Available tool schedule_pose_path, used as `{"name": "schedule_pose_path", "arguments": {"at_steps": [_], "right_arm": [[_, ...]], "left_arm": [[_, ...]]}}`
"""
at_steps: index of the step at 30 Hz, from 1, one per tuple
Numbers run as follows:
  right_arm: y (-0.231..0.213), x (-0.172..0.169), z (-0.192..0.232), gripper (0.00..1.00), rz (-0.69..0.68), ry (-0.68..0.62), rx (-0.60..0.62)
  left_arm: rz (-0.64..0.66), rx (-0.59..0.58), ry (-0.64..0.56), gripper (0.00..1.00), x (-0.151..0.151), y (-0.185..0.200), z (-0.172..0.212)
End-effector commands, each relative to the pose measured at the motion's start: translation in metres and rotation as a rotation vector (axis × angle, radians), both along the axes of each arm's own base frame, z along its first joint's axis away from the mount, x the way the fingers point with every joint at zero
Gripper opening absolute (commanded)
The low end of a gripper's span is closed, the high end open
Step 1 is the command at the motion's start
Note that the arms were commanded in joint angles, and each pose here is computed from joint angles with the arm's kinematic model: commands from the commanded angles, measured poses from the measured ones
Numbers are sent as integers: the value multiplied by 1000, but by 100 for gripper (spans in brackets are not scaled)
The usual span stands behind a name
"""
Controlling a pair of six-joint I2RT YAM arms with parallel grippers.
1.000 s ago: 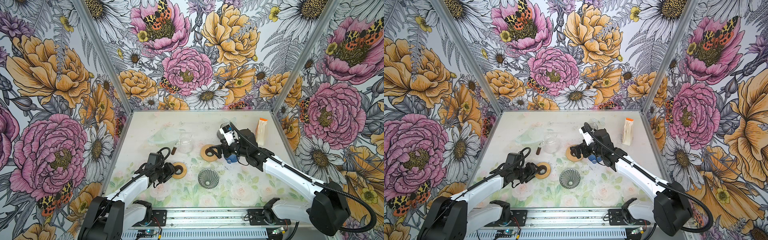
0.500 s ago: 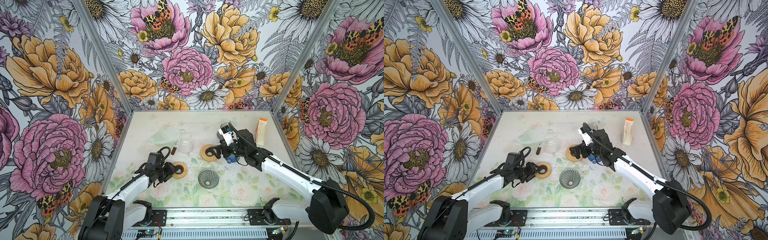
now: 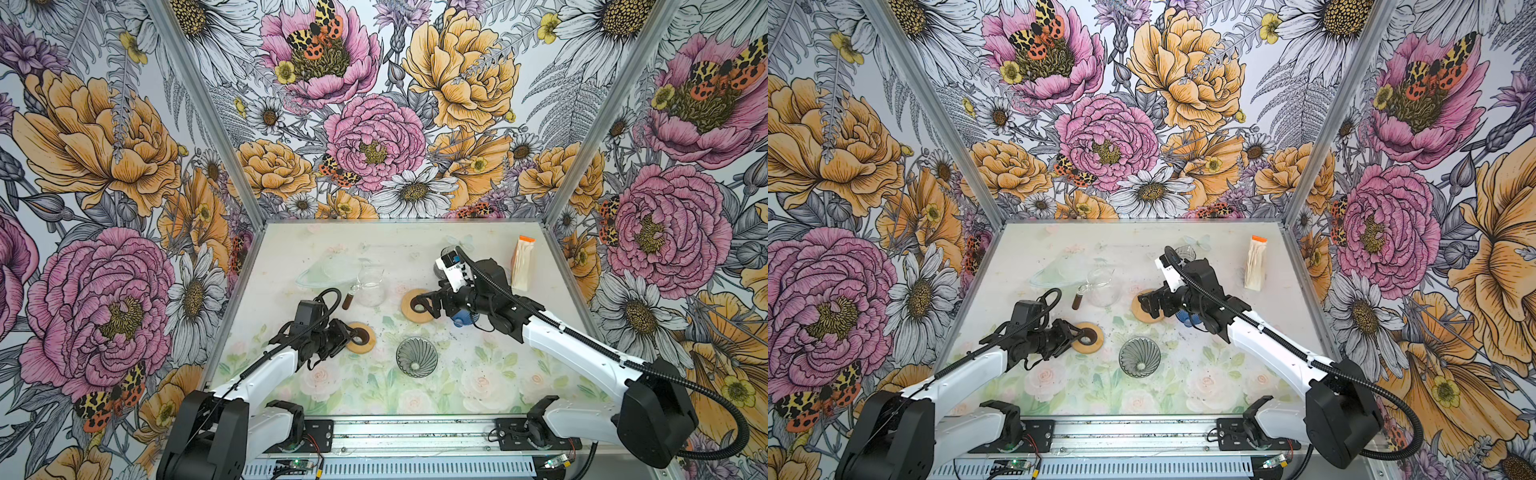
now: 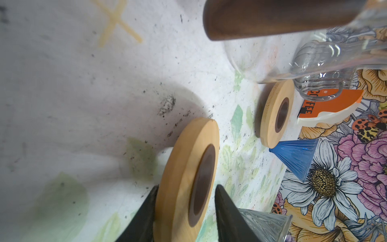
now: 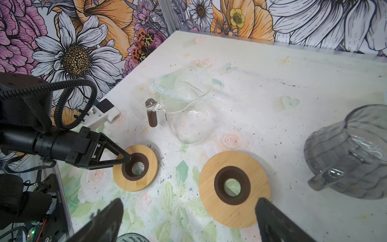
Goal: Place the coffee filter in the dripper
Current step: 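Lower left gripper and grasp the bamboo ring by its edge, then lift the bamboo ring upright with the left gripper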
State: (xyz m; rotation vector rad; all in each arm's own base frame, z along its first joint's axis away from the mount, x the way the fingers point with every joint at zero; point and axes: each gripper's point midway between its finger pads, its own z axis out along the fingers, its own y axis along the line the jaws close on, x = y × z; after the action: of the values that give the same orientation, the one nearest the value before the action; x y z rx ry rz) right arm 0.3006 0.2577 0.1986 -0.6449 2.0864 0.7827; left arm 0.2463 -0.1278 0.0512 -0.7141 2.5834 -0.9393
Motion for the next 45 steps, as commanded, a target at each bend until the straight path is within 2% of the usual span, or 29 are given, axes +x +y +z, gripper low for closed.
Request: {"name": "schedule_pose_path", "arguments": {"at_steps": [1, 19, 24, 28, 33, 38, 41, 45], "right_arm": [[8, 3, 1, 99, 4, -7, 20], [9, 7, 1, 99, -18, -28, 12], [9, 10, 3, 100, -28, -40, 20], [10, 10, 3, 99, -32, -40, 24], [9, 11, 5, 99, -38, -52, 26], [9, 13, 8, 99, -40, -65, 23], [9, 15, 8, 99, -45, -71, 20], [6, 16, 9, 99, -53, -85, 9]], "left_arm": [[14, -15, -49, 41, 15, -2, 14], [27, -4, -49, 30, 23, -4, 13], [36, -4, -58, 27, 27, -4, 16], [36, -7, -66, 21, 29, -5, 20], [42, -16, -86, 19, 34, -6, 28], [36, -20, -101, 10, 36, -7, 36], [21, -12, -106, 1, 35, -7, 39], [-31, -16, -113, 0, 30, -11, 43]]}}
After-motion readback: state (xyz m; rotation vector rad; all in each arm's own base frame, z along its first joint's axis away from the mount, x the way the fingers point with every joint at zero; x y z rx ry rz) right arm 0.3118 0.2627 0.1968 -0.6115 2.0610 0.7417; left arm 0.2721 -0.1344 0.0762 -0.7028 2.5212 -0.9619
